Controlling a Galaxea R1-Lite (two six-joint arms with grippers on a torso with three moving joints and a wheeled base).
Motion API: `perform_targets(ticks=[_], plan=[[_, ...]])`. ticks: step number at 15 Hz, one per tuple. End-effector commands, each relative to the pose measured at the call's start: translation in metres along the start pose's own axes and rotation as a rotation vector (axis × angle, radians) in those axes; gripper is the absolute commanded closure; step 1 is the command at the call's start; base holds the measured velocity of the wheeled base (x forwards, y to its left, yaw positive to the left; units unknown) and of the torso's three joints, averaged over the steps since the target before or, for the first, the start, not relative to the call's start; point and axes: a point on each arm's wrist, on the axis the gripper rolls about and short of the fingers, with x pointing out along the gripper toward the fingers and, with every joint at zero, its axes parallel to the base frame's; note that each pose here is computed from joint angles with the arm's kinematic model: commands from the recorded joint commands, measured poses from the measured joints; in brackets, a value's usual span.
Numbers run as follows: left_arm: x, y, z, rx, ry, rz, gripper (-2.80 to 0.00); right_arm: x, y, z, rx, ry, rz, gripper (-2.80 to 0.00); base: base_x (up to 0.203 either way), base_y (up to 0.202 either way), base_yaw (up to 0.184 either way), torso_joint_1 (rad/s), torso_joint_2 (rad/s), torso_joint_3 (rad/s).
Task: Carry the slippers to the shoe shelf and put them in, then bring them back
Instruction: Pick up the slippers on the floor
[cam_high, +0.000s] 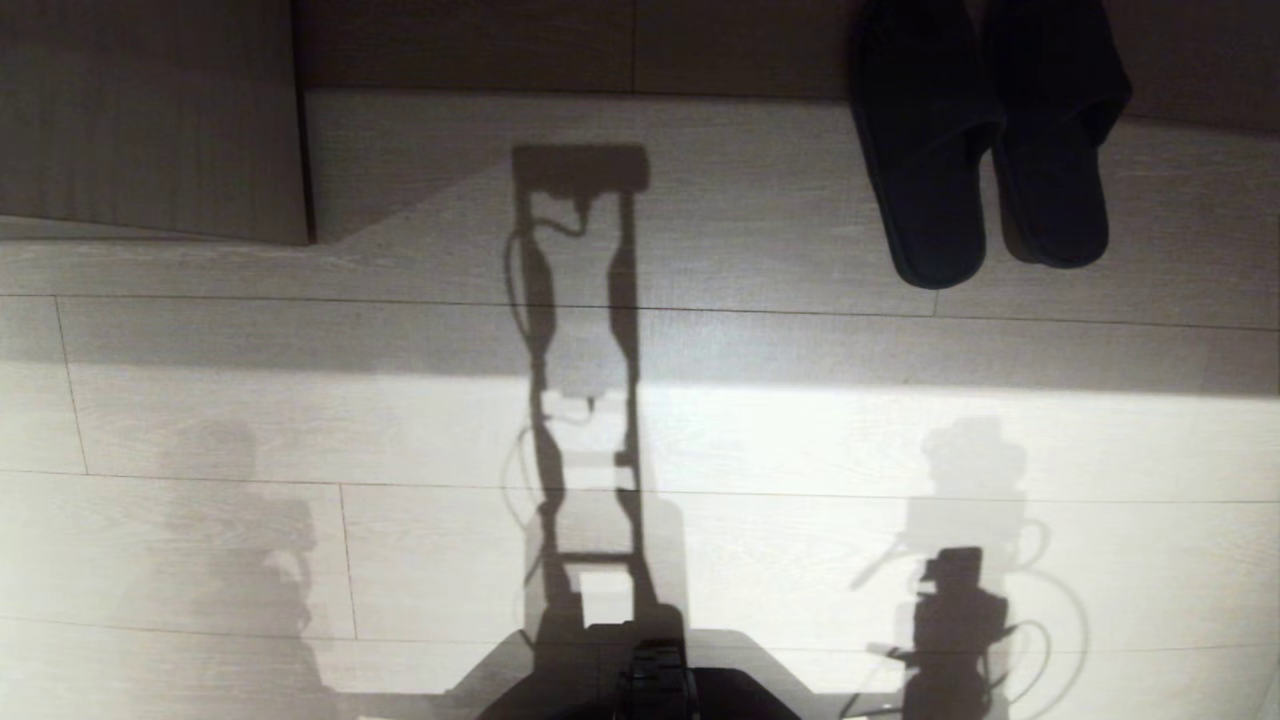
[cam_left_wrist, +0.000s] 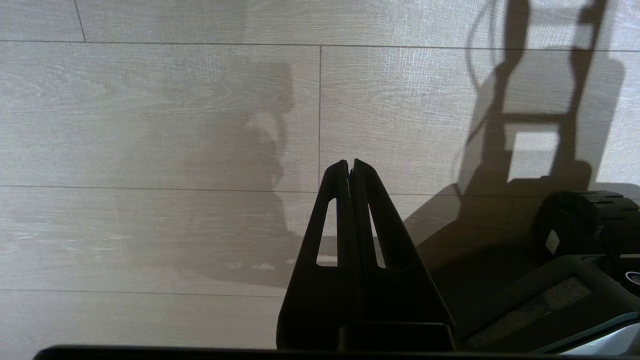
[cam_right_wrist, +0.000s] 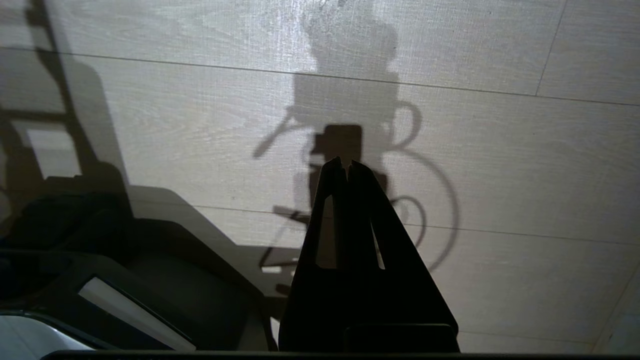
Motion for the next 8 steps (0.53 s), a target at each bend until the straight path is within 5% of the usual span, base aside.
perform_targets(ticks=[1, 5, 8], plan=[[0.000, 0.000, 0.000, -0.001, -0.001, 0.000, 0.00, 0.000, 0.000, 0.000, 0.000, 0.001, 0.000, 0.00, 0.000, 0.000, 0.000, 0.000, 0.00, 0.000], [0.000, 0.000, 0.000, -0.001, -0.001, 0.000, 0.00, 0.000, 0.000, 0.002, -0.011, -0.009, 0.005, 0.00, 0.000, 0.000, 0.000, 0.000, 0.00, 0.000], [0.000, 0.000, 0.000, -0.001, -0.001, 0.000, 0.00, -0.011, 0.001, 0.036, -0.009, -0.085, 0.039, 0.00, 0.000, 0.000, 0.000, 0.000, 0.00, 0.000]])
